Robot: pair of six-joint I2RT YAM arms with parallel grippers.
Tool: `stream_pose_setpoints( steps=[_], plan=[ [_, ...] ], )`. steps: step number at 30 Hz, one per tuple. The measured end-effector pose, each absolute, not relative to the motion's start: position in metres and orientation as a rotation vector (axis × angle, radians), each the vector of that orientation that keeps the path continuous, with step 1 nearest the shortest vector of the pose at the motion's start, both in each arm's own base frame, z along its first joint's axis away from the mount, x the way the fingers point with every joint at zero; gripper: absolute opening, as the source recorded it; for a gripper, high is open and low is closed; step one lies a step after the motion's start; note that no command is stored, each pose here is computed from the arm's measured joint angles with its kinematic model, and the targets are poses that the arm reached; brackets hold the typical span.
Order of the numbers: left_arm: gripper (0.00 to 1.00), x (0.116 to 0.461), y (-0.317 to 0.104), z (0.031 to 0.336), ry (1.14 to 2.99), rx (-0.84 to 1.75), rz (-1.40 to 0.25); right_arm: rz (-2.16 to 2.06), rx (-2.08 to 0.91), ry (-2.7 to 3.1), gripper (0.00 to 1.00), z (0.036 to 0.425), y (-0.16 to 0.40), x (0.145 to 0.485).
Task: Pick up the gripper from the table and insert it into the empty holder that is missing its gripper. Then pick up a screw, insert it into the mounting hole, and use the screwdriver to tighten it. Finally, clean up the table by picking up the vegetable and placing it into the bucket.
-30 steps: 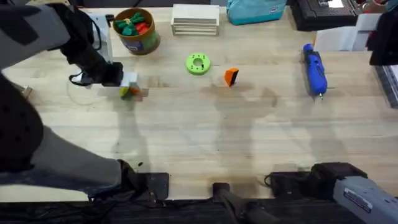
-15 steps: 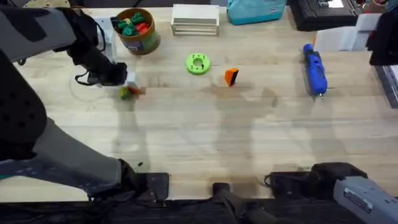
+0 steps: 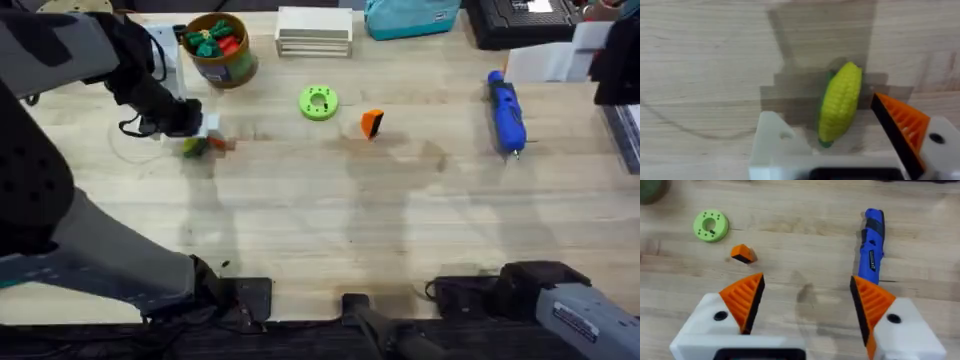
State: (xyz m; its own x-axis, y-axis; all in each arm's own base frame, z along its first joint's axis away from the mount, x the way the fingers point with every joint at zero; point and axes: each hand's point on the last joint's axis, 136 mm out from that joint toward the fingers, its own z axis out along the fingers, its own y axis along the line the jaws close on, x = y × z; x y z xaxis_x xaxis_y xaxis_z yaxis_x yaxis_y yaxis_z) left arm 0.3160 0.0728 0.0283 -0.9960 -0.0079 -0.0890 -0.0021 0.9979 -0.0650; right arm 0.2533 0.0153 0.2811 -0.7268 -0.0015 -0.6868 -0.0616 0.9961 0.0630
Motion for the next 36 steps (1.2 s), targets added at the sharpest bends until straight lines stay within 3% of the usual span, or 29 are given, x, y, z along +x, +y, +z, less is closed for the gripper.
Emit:
stream_pose_setpoints(
  steps=[6,10,20,27,36],
  plan=[
    [0.953,0.305,0.052,0.032,3.104,0.008,-0.236,0.104,-0.043,2.383,0.991,0.281,0.015,0.253],
    [0.965,0.316,0.043,0.054,3.065,0.049,-0.26,0.104,-0.043,2.383,0.992,0.281,0.015,0.253],
    [0.967,0.314,0.005,0.18,2.734,0.152,-0.217,0.105,-0.044,2.383,0.991,0.281,0.015,0.253],
    [0.985,0.277,-0.024,0.26,2.46,0.219,-0.281,0.104,-0.043,2.383,0.991,0.281,0.015,0.253],
    [0.985,0.221,-0.06,0.327,2.205,0.141,-0.521,0.104,-0.044,2.383,0.99,0.281,0.015,0.253]
  ],
)
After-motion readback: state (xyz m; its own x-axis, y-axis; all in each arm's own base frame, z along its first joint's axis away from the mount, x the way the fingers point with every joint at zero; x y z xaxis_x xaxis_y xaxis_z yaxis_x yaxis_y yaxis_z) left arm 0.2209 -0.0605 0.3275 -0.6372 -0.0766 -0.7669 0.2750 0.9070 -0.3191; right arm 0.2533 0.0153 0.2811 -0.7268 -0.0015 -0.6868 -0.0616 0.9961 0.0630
